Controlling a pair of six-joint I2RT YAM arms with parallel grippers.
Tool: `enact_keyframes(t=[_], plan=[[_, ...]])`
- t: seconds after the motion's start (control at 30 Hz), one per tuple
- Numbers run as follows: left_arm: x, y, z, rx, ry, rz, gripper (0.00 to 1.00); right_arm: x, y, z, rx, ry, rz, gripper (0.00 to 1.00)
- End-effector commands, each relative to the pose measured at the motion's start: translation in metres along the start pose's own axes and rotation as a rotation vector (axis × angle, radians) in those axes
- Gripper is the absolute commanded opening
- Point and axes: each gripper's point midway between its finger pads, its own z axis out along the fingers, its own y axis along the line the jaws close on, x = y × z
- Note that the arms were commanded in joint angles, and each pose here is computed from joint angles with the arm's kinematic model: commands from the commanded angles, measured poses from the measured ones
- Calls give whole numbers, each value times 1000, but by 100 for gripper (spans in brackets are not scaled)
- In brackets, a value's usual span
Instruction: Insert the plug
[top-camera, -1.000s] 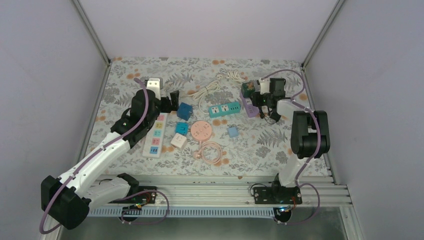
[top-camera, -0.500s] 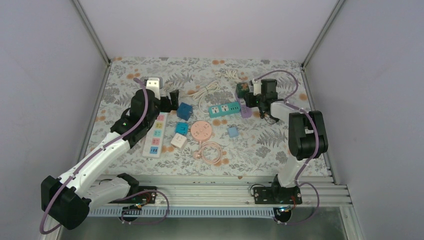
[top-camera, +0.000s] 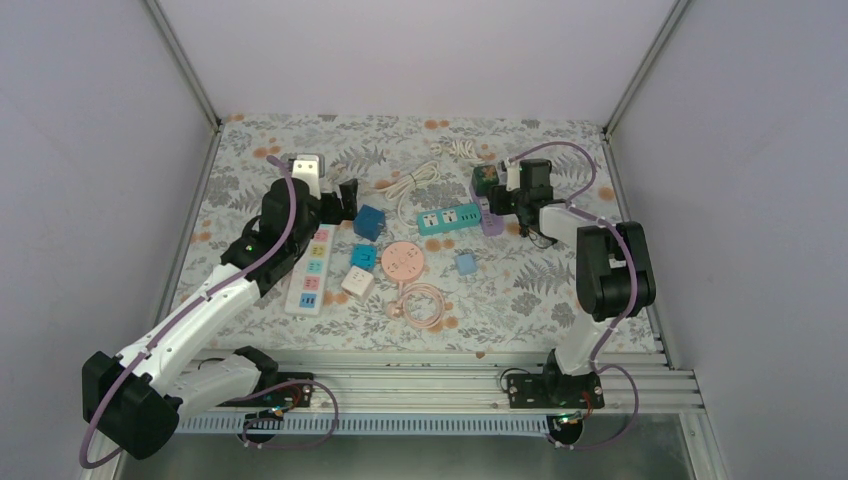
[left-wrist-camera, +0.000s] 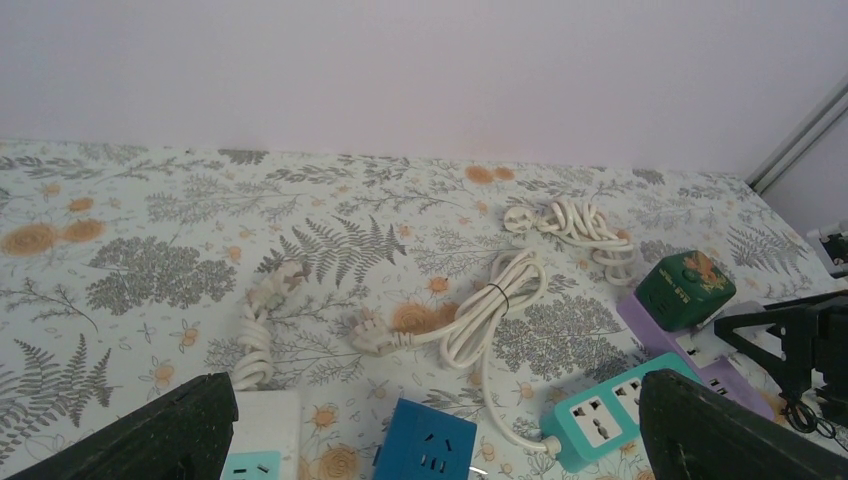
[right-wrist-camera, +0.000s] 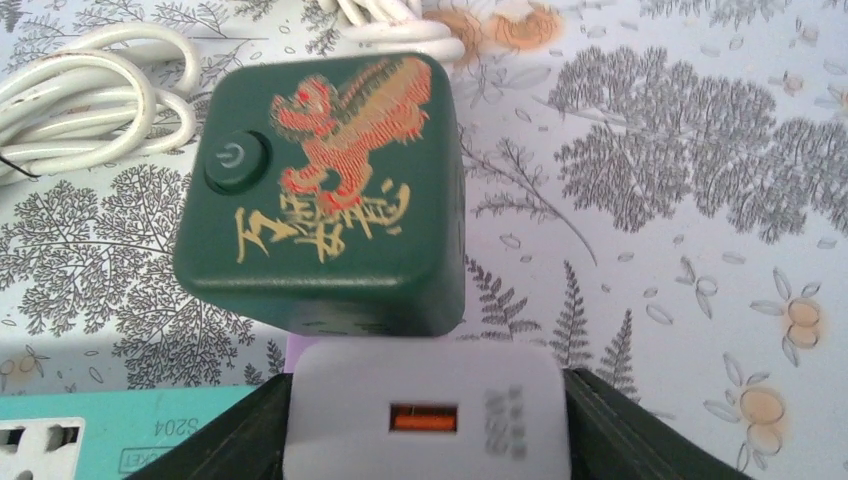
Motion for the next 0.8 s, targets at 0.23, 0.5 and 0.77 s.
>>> enact_keyframes(t=[0.23, 0.5, 0.77], plan=[[-4, 2, -3, 1, -19, 5, 100, -36, 21, -30, -82, -72, 51, 97], [-8, 3, -11, 9, -37, -10, 100, -68, -17, -87, 87, -172, 244, 100], [-12, -2, -22, 53, -54, -35, 100, 3, -105, -112, 504, -37, 560, 93]])
